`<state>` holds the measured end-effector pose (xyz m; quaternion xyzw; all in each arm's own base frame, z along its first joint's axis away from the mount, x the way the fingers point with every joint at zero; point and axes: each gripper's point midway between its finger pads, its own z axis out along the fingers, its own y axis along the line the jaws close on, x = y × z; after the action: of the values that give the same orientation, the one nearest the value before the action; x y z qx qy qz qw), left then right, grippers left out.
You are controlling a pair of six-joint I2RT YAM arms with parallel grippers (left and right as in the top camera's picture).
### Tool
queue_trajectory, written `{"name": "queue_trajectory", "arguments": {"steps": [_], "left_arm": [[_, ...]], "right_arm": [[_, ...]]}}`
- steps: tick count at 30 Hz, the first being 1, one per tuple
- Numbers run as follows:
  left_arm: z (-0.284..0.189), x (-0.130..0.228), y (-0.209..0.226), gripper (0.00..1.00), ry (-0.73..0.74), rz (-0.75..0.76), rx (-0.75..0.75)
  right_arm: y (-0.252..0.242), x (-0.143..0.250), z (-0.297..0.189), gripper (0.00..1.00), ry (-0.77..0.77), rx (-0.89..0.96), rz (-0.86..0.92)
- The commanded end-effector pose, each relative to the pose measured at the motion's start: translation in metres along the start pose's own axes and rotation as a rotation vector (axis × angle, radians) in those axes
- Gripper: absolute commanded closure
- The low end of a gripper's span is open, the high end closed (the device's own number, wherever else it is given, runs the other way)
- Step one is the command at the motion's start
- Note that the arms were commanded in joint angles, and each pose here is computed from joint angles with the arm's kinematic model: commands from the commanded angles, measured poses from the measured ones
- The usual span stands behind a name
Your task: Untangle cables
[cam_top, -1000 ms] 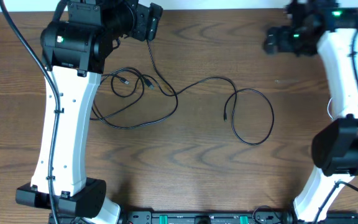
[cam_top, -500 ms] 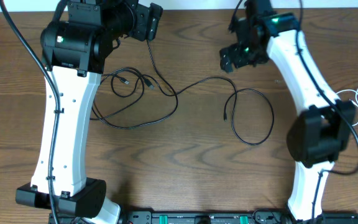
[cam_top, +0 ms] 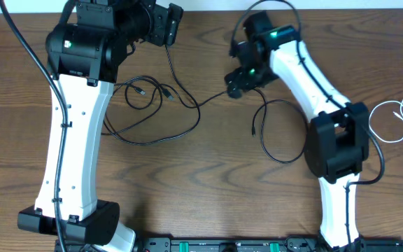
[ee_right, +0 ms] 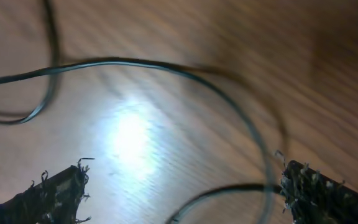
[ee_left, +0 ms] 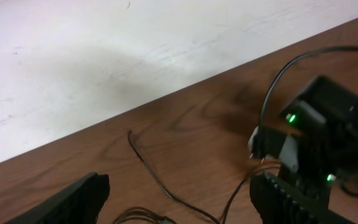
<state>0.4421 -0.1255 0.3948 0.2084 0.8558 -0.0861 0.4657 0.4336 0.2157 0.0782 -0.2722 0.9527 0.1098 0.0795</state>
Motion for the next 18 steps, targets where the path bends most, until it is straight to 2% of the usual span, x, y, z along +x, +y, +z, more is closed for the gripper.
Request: {"name": "queue_trajectory", "arguments": {"steps": [1, 6, 18], "left_arm": [[-0.003, -0.001, 0.003, 0.23, -0.005, 0.022, -0.016], [-0.005, -0.001, 0.018, 0.23, -0.012, 0.005, -0.045], [-0.015, 0.005, 0.064, 0.23, -0.018, -0.061, -0.133]], "right_arm": [[0.038, -0.003, 0.005, 0.01, 0.005, -0.064, -0.144], [0.073, -0.004, 0.006, 0.01, -0.007, -0.168, -0.201], [0.123, -0.002, 0.006, 0.01, -0.016, -0.305, -0.283]]}}
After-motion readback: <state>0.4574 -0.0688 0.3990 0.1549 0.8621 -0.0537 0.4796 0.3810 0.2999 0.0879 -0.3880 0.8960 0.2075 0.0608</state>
